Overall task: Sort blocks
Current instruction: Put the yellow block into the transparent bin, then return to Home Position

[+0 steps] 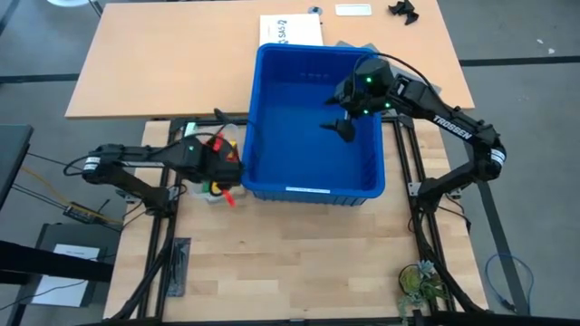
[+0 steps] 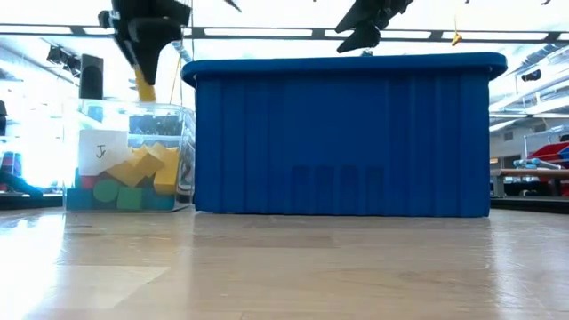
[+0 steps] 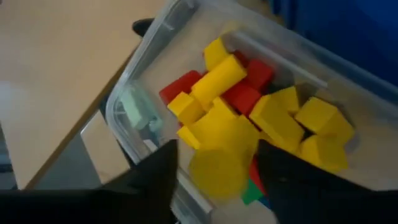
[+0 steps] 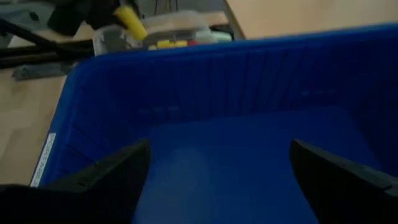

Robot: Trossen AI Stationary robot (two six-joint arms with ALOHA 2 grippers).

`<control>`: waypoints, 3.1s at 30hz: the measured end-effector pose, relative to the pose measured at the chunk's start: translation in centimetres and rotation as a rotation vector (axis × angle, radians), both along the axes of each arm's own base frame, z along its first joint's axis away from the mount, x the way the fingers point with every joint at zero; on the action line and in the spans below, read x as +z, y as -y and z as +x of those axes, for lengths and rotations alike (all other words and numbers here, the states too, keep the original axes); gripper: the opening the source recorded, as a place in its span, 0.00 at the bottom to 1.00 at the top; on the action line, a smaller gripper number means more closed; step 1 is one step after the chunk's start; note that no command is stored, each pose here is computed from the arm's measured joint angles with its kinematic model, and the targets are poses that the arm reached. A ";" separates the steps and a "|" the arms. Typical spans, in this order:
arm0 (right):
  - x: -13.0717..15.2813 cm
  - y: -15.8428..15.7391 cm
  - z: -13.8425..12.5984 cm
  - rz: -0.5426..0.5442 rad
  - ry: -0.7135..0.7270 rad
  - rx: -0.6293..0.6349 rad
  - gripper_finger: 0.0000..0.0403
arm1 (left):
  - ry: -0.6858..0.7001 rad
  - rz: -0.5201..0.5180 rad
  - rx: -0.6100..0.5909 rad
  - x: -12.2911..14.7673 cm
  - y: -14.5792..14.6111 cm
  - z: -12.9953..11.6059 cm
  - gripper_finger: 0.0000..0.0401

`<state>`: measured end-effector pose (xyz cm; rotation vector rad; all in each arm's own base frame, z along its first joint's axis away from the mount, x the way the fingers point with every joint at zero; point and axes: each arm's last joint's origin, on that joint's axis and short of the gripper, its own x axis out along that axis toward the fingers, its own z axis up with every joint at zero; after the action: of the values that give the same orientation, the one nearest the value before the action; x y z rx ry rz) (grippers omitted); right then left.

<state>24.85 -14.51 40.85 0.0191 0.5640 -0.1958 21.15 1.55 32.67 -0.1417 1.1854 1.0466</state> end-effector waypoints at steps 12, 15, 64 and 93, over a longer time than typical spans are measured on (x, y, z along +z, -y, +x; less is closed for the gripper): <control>-0.1 -0.1 -0.2 0.059 -0.010 -0.027 0.94 | 0.184 -0.037 -0.281 6.4 -0.1 0.5 0.77; -0.1 -0.2 -0.3 0.104 -0.003 -0.066 0.94 | 0.289 -0.028 -0.420 7.5 0.0 0.9 0.63; -10.8 -10.5 -1.8 -0.299 -0.531 0.003 0.83 | 0.220 0.167 -0.758 -2.0 0.1 13.5 0.46; -6.4 -1.9 -4.2 -0.408 -0.292 -0.208 0.81 | 0.351 0.281 -0.686 2.4 -7.8 11.8 0.46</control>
<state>20.63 -12.65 34.44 -0.3531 0.8048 -0.5195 33.00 9.31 35.03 0.2784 0.6738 0.5366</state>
